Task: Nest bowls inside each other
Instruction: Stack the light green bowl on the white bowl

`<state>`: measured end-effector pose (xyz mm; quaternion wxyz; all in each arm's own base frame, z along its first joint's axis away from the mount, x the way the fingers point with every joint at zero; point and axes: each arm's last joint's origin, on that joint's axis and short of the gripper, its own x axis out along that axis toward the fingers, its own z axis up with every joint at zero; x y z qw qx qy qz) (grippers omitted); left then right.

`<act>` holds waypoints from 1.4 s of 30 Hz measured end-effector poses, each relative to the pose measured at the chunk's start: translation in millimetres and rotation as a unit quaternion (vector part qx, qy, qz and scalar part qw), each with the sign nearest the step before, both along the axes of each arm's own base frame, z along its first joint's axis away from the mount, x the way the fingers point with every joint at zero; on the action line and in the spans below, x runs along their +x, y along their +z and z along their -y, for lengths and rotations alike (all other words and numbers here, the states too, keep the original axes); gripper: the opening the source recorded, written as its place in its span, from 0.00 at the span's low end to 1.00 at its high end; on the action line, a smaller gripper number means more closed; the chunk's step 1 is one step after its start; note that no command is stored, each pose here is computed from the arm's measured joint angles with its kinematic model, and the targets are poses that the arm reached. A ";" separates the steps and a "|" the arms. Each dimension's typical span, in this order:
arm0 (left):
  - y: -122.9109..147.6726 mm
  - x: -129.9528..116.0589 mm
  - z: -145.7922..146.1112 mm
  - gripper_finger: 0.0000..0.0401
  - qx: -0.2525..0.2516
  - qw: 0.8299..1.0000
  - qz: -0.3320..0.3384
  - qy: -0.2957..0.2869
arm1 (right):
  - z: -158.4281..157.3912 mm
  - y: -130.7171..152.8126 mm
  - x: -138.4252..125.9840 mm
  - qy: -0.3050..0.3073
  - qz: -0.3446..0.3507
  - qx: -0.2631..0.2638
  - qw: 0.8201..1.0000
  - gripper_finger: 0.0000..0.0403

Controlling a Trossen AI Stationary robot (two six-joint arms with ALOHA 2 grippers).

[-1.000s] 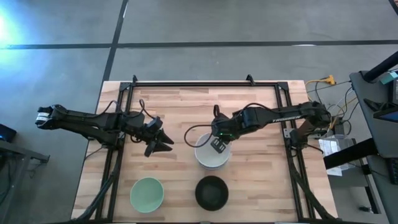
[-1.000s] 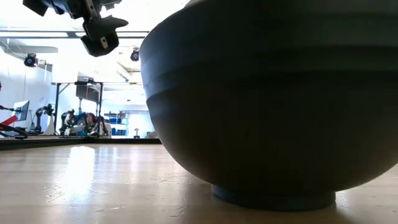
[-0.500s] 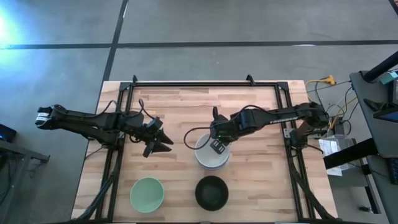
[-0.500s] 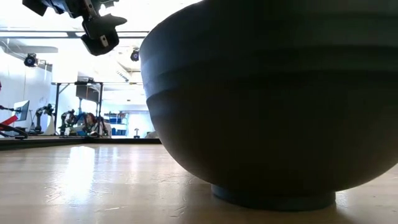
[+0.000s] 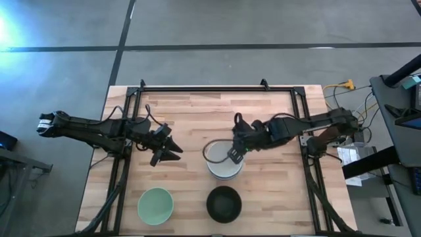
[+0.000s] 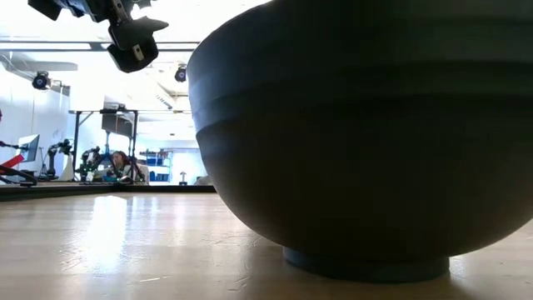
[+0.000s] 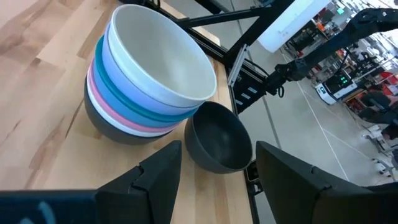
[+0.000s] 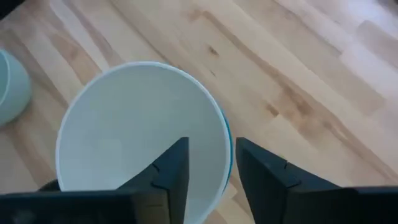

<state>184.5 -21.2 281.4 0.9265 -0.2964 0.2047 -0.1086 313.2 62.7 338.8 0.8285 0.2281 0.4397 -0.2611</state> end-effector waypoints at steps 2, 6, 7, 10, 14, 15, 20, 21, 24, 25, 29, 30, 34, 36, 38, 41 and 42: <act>-0.1 0.0 0.0 0.48 0.000 1.000 0.000 0.000 | -5.7 -2.2 -1.6 0.003 0.004 -0.003 1.000 0.29; -0.5 -1.5 2.5 0.48 -0.028 0.999 -0.011 -0.037 | -20.4 -10.7 -0.3 0.012 0.025 0.004 1.000 0.24; -1.4 -3.3 4.4 0.48 -0.044 0.997 -0.023 -0.059 | -24.7 -13.4 -0.1 0.015 0.030 0.008 0.999 0.23; -6.4 -13.1 13.4 0.48 -0.081 0.988 -0.079 -0.109 | -37.2 -18.9 -1.9 0.021 0.039 0.016 0.999 0.21; -13.8 -36.1 29.8 0.48 -0.090 0.969 -0.173 -0.152 | -52.6 -19.9 -7.0 0.023 0.045 0.030 0.998 0.18; -16.1 -41.9 33.7 0.48 -0.086 0.965 -0.194 -0.156 | -56.2 -19.8 -8.3 0.022 0.047 0.033 0.998 0.18; -29.2 -60.1 53.6 0.48 -0.045 0.951 -0.268 -0.151 | -71.0 -16.1 -16.4 -0.001 0.077 0.017 0.997 0.17; -31.4 -61.7 57.8 0.48 -0.034 0.948 -0.277 -0.150 | -73.1 -15.3 -17.8 -0.007 0.085 0.010 0.996 0.17; -40.8 -62.9 69.0 0.48 -0.003 0.939 -0.309 -0.148 | -76.4 -12.9 -21.1 -0.026 0.104 -0.002 0.994 0.17; -45.2 -62.1 72.3 0.48 0.007 0.936 -0.320 -0.148 | -76.9 -12.3 -21.8 -0.030 0.108 -0.005 0.994 0.17; -62.6 -53.9 81.9 0.48 0.024 0.917 -0.374 -0.136 | -77.9 -12.2 -22.4 -0.035 0.112 -0.006 0.993 0.17; -66.8 -51.3 83.8 0.48 0.030 0.913 -0.386 -0.132 | -77.9 -12.2 -22.4 -0.035 0.112 -0.006 0.993 0.17; -77.9 -45.0 88.4 0.48 0.040 0.900 -0.417 -0.119 | -77.9 -12.2 -22.4 -0.035 0.112 -0.006 0.993 0.17; -80.2 -41.6 90.9 0.48 0.039 0.901 -0.416 -0.119 | -78.4 -12.2 -22.6 -0.034 0.113 -0.006 0.993 0.17; -81.2 -38.9 92.8 0.48 0.037 0.903 -0.411 -0.121 | -78.9 -12.2 -22.9 -0.033 0.112 -0.005 0.993 0.17; -82.6 -35.0 95.6 0.48 0.033 0.906 -0.404 -0.122 | -80.8 -12.2 -23.8 -0.029 0.111 -0.004 0.993 0.16; -83.5 -33.5 96.7 0.48 0.032 0.907 -0.402 -0.123 | -81.3 -12.2 -24.1 -0.029 0.111 -0.004 0.993 0.16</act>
